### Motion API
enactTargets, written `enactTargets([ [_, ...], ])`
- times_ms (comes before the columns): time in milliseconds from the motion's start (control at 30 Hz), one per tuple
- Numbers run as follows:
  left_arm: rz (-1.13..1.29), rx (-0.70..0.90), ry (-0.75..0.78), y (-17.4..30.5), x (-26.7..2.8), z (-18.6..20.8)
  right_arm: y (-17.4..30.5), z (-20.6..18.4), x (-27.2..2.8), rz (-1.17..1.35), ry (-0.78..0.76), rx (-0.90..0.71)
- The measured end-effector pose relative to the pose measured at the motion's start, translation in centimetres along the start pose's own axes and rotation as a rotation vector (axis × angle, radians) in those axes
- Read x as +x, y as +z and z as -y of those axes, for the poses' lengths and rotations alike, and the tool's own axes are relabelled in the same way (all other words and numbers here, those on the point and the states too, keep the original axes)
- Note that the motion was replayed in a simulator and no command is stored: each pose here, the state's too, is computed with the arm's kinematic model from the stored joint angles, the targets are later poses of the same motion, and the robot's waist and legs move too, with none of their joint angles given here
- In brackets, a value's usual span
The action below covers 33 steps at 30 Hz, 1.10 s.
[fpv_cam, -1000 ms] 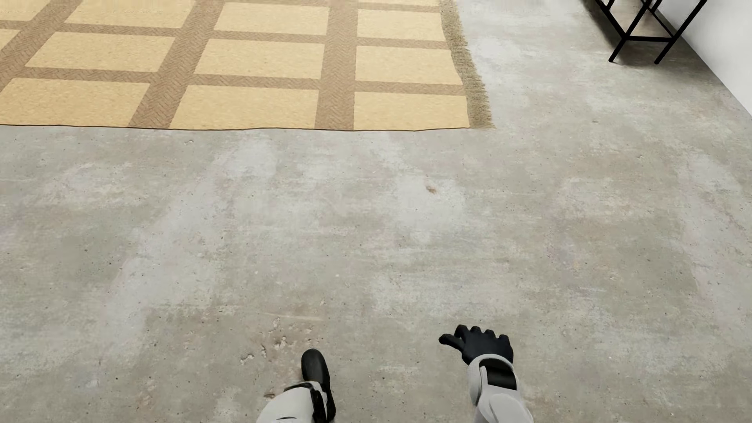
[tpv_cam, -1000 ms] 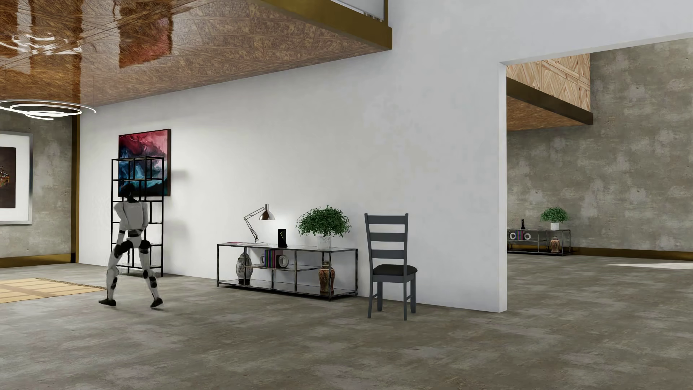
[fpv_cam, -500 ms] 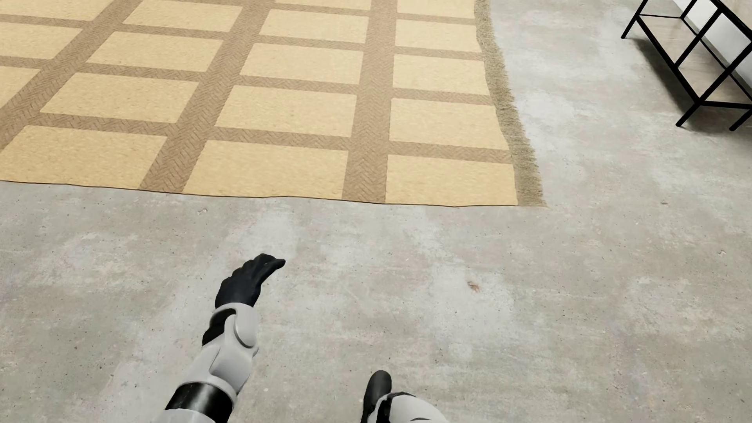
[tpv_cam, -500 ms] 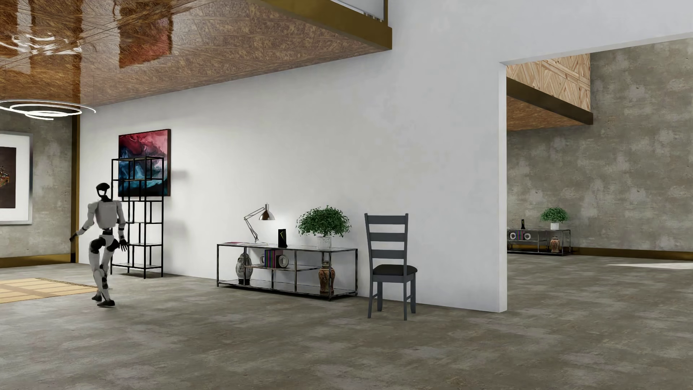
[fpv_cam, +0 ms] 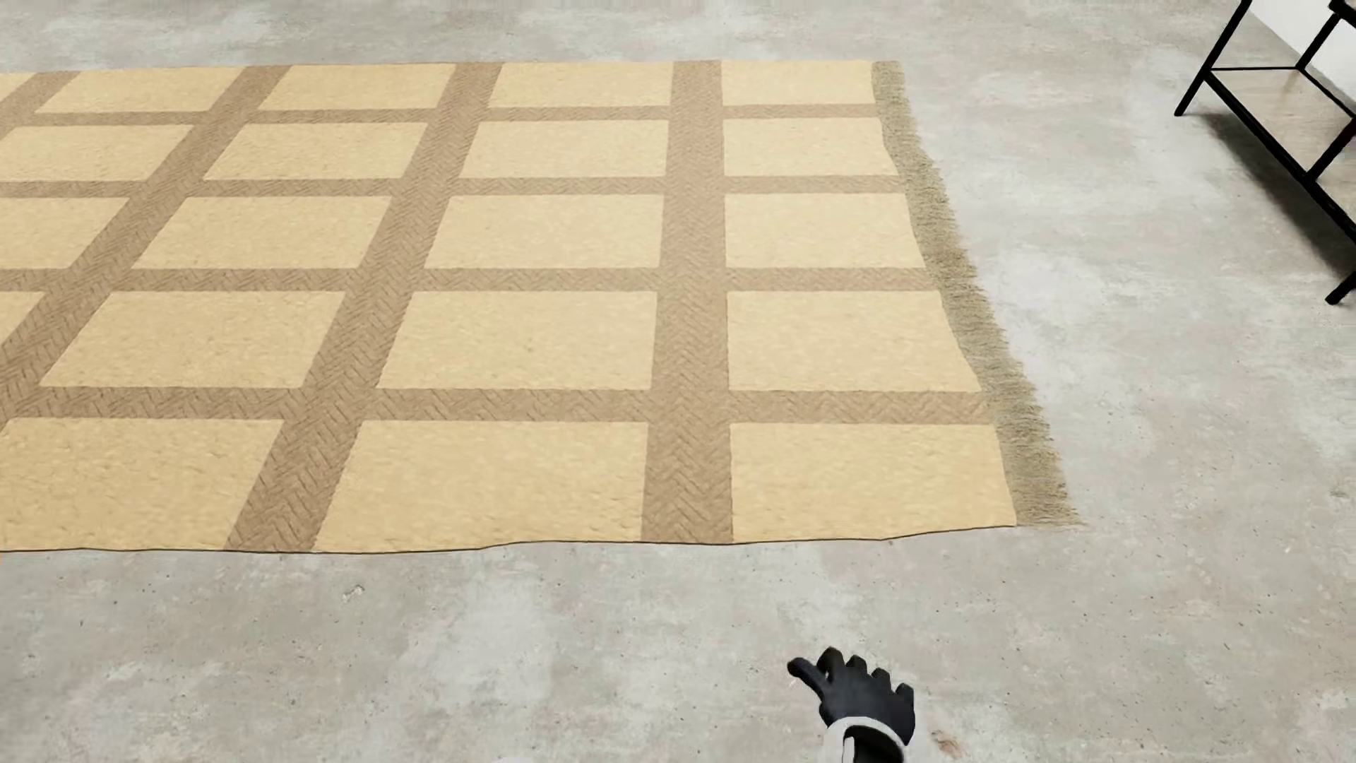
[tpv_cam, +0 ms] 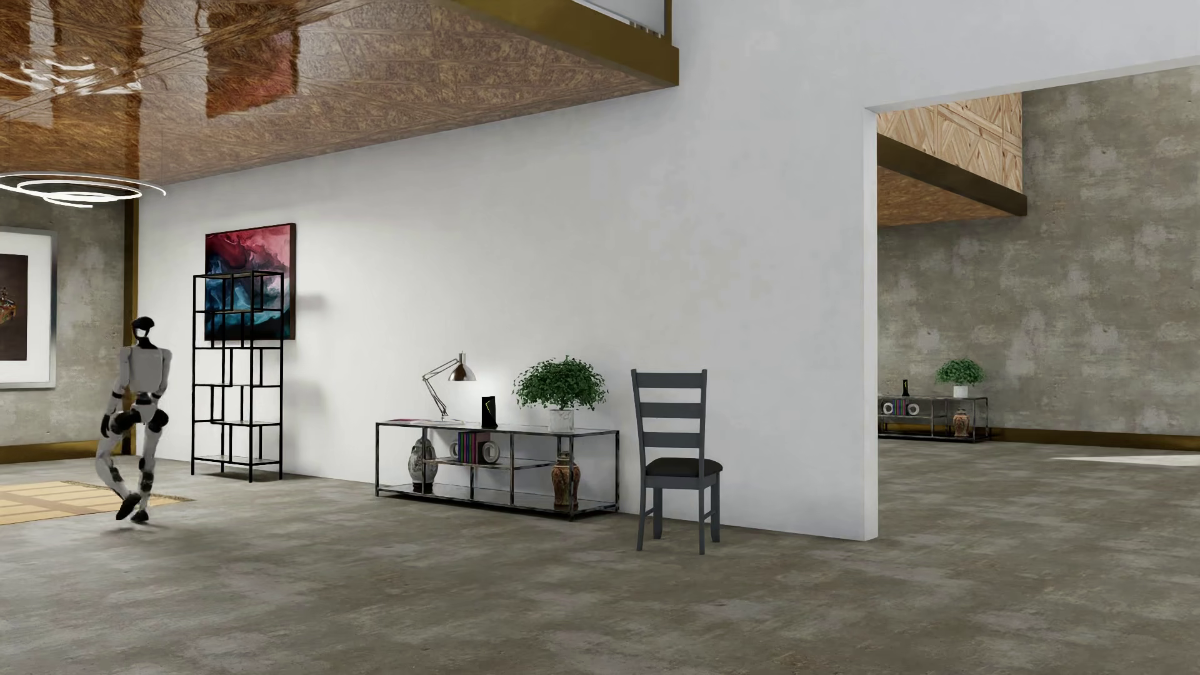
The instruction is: Walk towards the shelves
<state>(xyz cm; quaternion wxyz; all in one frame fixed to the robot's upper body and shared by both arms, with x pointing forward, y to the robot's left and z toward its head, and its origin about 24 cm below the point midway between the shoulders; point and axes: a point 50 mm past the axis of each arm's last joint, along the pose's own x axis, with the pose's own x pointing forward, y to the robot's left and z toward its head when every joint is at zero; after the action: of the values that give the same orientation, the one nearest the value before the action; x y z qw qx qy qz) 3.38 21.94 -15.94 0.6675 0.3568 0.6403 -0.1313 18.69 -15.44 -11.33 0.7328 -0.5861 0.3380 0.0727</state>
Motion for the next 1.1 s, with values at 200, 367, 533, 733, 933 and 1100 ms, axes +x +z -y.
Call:
enactTargets([
  [200,-0.074,-0.128,-0.112,-4.0,-1.9,6.2,4.4,7.7,1.7,0.277,-0.131,-0.079],
  [367,-0.006,-0.14,-0.042,-2.1,-1.8,4.6,-0.3,3.5,1.9,0.117,0.125,-0.166],
  [533,0.033,-0.264,0.124,1.3,-0.5,0.1,-7.9,-4.3,-1.6,-0.145,0.523,-0.389],
  [733,0.371,0.175,0.438,13.7,-3.1,-12.3,-12.8,-9.0,-8.1,-0.352,0.571,0.021],
  [933,0.8,-0.125,0.72,18.7,-10.1,-18.3,-11.8,-9.9,-8.6,-0.309,0.651,-0.058],
  [1100,0.573,0.049,0.573,15.5,-5.6,-13.2,-10.4,-9.1,-8.0,-0.359,0.503,0.079],
])
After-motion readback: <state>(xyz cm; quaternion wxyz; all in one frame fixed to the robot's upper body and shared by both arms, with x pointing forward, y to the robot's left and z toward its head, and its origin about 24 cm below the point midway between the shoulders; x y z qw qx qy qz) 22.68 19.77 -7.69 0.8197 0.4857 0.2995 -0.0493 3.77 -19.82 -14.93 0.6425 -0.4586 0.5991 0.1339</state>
